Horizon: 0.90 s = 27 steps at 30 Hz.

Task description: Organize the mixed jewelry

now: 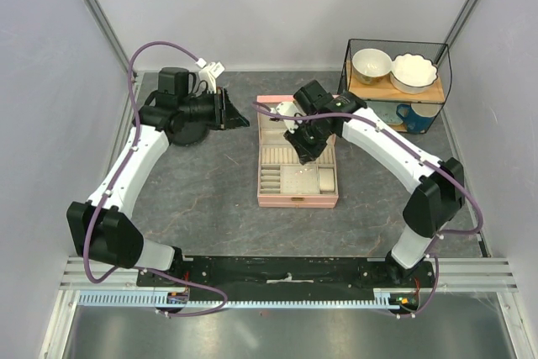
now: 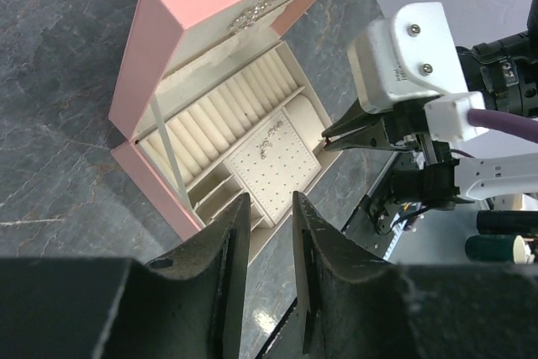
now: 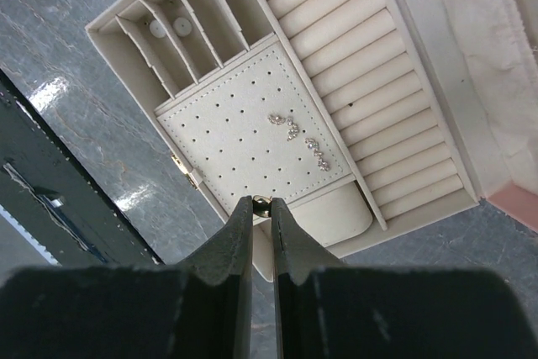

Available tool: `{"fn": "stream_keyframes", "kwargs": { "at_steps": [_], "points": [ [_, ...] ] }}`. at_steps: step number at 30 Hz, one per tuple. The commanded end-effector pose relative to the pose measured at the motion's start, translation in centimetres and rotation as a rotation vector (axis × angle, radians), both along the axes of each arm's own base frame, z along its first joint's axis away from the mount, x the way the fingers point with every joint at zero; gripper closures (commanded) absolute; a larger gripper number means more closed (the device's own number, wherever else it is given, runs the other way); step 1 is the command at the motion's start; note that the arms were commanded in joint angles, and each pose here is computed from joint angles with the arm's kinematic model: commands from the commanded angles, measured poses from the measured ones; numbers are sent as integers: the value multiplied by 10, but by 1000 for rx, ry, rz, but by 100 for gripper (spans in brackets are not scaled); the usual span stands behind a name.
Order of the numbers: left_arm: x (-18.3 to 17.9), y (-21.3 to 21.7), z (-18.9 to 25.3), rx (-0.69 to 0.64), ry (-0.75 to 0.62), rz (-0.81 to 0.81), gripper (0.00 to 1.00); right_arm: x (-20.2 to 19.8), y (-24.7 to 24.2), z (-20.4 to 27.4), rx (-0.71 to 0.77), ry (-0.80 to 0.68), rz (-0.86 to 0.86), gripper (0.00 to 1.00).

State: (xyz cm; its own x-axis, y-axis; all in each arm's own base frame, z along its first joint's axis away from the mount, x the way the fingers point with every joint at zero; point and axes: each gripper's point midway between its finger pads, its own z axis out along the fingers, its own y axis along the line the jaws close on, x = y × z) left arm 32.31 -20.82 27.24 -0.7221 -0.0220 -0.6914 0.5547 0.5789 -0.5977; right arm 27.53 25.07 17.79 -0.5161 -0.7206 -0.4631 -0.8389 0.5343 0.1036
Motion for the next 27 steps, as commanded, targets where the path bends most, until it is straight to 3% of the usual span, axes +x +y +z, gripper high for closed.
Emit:
{"fn": "stream_keyframes", "kwargs": {
  "at_steps": [1, 27],
  "points": [
    [1, 7, -6, 49, -52, -4, 67, 6, 0, -3, -22, 10, -26, 87],
    [-5, 15, -12, 99, -116, -14, 66, -13, 8, -47, 18, 111, 31, 87]
  ]
}}
